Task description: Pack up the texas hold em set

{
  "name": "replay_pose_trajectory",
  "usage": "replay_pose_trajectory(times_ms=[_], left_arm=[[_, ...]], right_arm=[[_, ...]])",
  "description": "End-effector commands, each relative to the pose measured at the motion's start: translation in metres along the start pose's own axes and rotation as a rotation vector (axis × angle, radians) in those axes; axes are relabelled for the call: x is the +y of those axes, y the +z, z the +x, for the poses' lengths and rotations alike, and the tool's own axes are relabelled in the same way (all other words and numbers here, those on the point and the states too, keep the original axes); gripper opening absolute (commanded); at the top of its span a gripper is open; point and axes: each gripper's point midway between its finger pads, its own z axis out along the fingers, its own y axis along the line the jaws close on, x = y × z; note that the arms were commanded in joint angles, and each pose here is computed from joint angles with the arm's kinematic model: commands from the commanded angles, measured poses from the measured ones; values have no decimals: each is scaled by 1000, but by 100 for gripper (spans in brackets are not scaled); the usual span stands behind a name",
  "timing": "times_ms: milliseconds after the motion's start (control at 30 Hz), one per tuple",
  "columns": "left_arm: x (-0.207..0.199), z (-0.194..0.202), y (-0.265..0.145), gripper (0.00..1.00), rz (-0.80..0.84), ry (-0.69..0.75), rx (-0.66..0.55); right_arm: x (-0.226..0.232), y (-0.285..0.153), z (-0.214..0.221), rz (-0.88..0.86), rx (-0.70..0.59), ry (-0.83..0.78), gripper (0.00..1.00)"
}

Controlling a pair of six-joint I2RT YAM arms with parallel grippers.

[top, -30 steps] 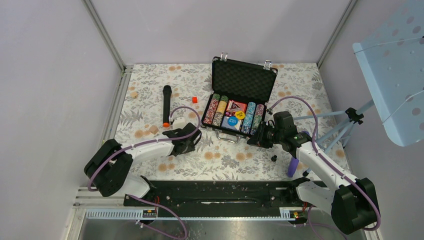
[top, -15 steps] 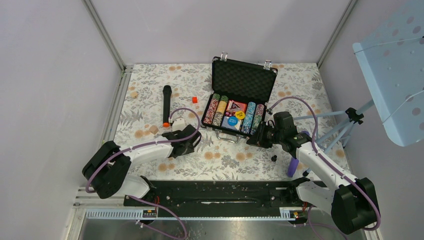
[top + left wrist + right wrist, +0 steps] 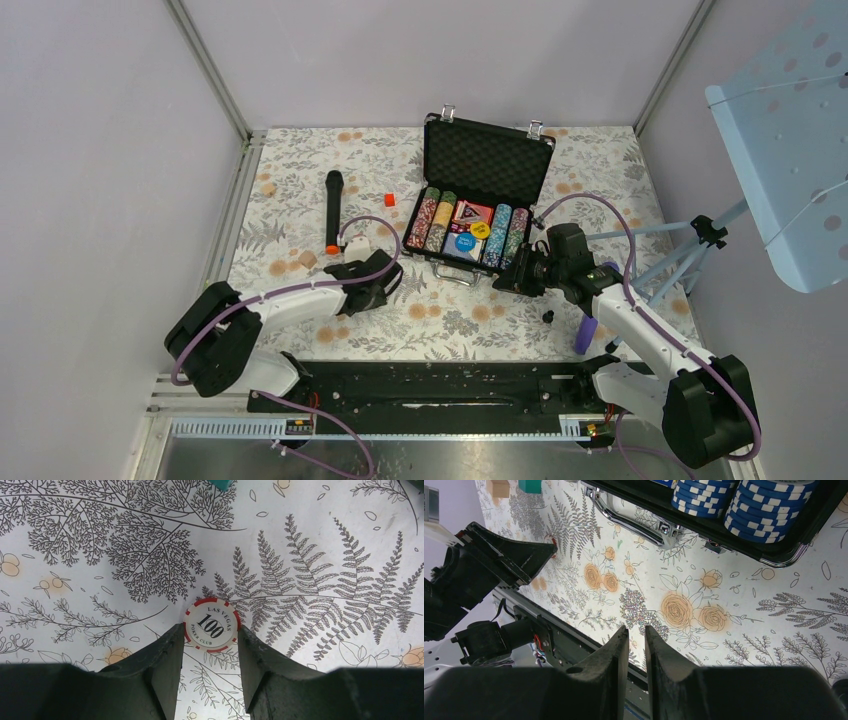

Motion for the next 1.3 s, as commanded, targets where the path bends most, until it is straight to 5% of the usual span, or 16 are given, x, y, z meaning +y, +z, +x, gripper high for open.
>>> replay_pose_trajectory(times_ms=[0, 633, 1267], left_arm=[[10, 24, -3, 41, -31, 48, 110], [-33, -33, -25, 41, 23, 86, 27], [0, -3, -4, 59, 8, 25, 84]], right_arm=[[3, 0, -4, -21, -11, 3, 25], [3, -1, -3, -20, -12, -2, 25], [3, 1, -3, -21, -5, 0, 26]])
